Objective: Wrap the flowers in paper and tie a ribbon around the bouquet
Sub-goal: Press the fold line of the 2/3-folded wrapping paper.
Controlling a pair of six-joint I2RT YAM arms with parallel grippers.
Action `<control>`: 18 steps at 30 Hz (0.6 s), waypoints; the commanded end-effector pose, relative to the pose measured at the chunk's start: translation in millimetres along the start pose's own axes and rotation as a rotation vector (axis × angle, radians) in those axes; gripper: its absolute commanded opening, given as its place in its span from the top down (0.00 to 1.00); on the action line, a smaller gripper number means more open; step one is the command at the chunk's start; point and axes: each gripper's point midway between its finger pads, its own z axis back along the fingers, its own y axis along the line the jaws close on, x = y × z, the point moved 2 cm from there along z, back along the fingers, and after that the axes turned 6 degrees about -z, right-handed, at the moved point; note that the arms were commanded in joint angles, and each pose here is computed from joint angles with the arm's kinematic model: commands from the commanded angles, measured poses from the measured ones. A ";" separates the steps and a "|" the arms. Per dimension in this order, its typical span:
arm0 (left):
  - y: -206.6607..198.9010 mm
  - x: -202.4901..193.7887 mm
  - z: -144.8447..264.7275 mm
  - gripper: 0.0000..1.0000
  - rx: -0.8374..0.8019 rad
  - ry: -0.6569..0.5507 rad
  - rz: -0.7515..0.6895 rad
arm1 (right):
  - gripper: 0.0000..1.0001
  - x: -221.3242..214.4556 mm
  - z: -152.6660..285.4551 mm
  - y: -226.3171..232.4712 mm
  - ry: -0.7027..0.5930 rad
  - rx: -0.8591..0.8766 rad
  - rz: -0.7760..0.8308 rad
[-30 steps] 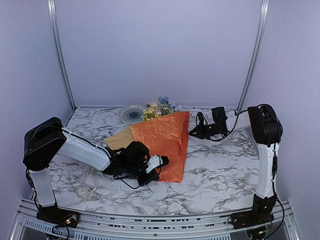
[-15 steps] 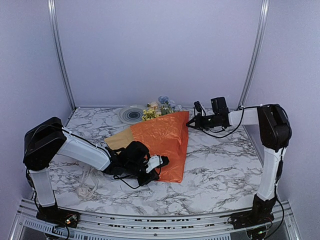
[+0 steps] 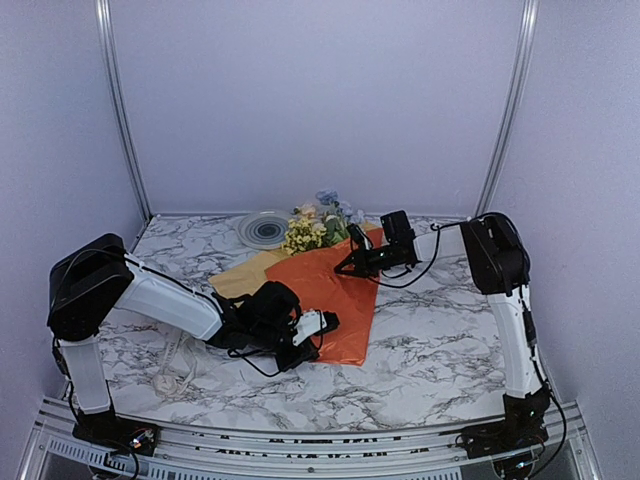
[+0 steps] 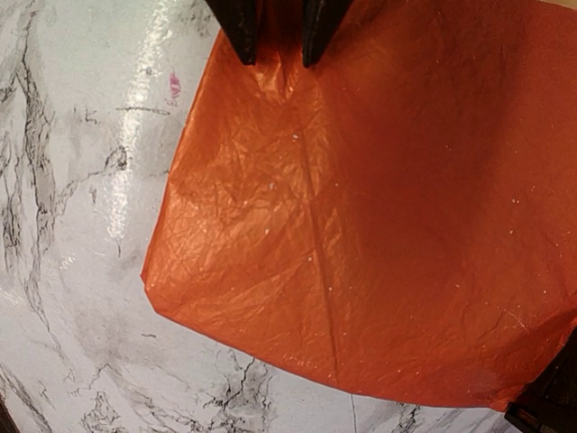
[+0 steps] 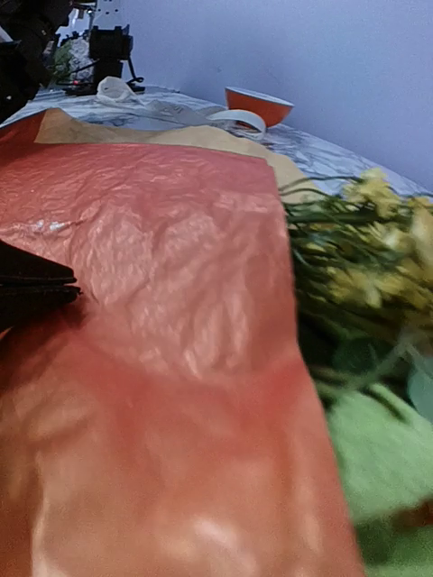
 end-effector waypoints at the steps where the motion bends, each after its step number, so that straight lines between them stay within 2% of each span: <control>1: -19.4 -74.4 -10.7 0.83 -0.078 0.267 0.032 | 1.00 54.5 23.8 -28.6 -0.154 0.012 -0.077; 8: -17.5 -78.0 -10.9 0.83 -0.088 0.280 0.037 | 1.00 105.5 27.4 -61.3 -0.251 -0.005 -0.106; 12: -17.2 -79.2 -10.2 0.83 -0.092 0.281 0.041 | 1.00 132.8 43.3 -70.3 -0.323 -0.027 -0.109; 15: -16.7 -78.8 -10.2 0.83 -0.092 0.280 0.044 | 1.00 156.8 66.8 -66.8 -0.393 -0.050 -0.092; 18: -16.5 -78.9 -9.7 0.83 -0.090 0.280 0.046 | 1.00 176.2 88.6 -40.8 -0.427 -0.071 -0.027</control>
